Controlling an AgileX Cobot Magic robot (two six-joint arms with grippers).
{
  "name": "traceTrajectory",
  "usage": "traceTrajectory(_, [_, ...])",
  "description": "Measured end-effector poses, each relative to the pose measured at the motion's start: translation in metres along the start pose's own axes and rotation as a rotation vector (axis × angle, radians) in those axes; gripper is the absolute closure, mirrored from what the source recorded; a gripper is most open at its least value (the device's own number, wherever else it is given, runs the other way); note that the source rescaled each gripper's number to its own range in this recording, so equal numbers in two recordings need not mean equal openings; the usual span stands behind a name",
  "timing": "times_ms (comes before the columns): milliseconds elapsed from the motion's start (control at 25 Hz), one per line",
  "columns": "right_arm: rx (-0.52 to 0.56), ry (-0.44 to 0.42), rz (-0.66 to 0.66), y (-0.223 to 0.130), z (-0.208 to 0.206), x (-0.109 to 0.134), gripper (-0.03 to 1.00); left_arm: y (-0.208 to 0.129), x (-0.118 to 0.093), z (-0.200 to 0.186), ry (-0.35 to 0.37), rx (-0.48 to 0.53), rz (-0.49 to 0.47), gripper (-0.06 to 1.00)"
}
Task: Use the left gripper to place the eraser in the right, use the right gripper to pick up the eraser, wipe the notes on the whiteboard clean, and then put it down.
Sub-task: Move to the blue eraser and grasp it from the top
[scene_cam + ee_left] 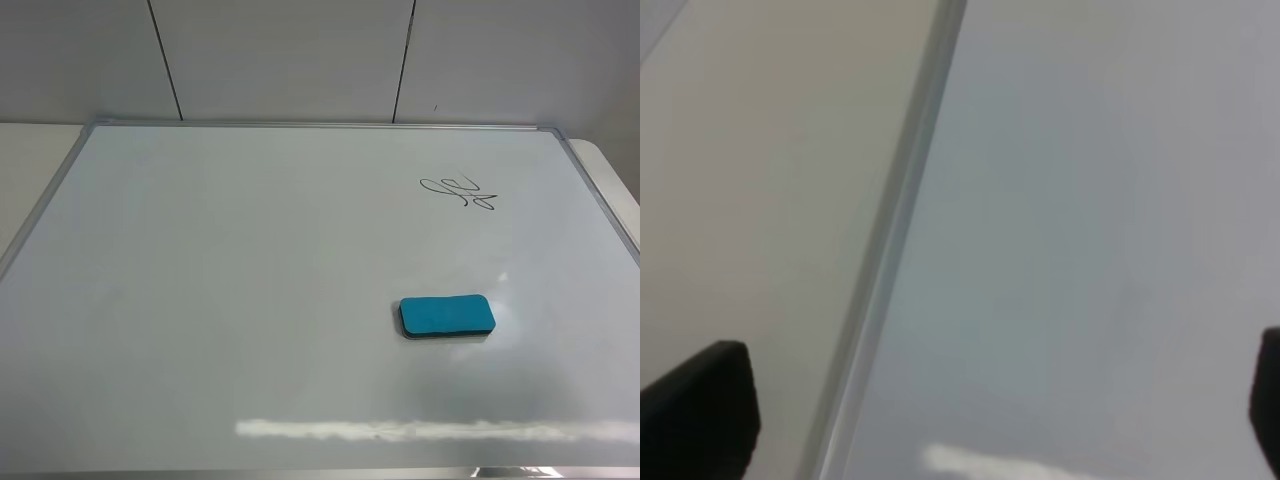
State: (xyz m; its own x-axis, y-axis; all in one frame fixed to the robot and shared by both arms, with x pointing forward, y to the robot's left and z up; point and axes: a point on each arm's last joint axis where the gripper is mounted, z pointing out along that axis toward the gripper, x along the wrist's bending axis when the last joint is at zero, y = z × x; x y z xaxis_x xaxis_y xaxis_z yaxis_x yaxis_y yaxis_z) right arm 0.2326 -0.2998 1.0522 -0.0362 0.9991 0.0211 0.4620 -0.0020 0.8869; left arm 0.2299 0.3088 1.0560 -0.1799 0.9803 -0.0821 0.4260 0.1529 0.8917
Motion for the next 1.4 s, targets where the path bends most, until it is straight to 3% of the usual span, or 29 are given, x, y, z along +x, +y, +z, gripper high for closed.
traceTrajectory(320, [0.0, 0.0, 0.0, 0.0, 0.0, 0.0, -0.03, 0.0004, 0.0003, 0.0005, -0.049, 0.003, 0.024, -0.06])
traceTrajectory(720, [0.0, 0.0, 0.0, 0.0, 0.0, 0.0, -0.03, 0.0001, -0.0002, -0.0002, 0.017, -0.003, -0.011, -0.06])
traceTrajectory(1400, [0.0, 0.0, 0.0, 0.0, 0.0, 0.0, -0.03, 0.0, -0.0003, -0.0002, 0.018, -0.003, -0.011, -0.06])
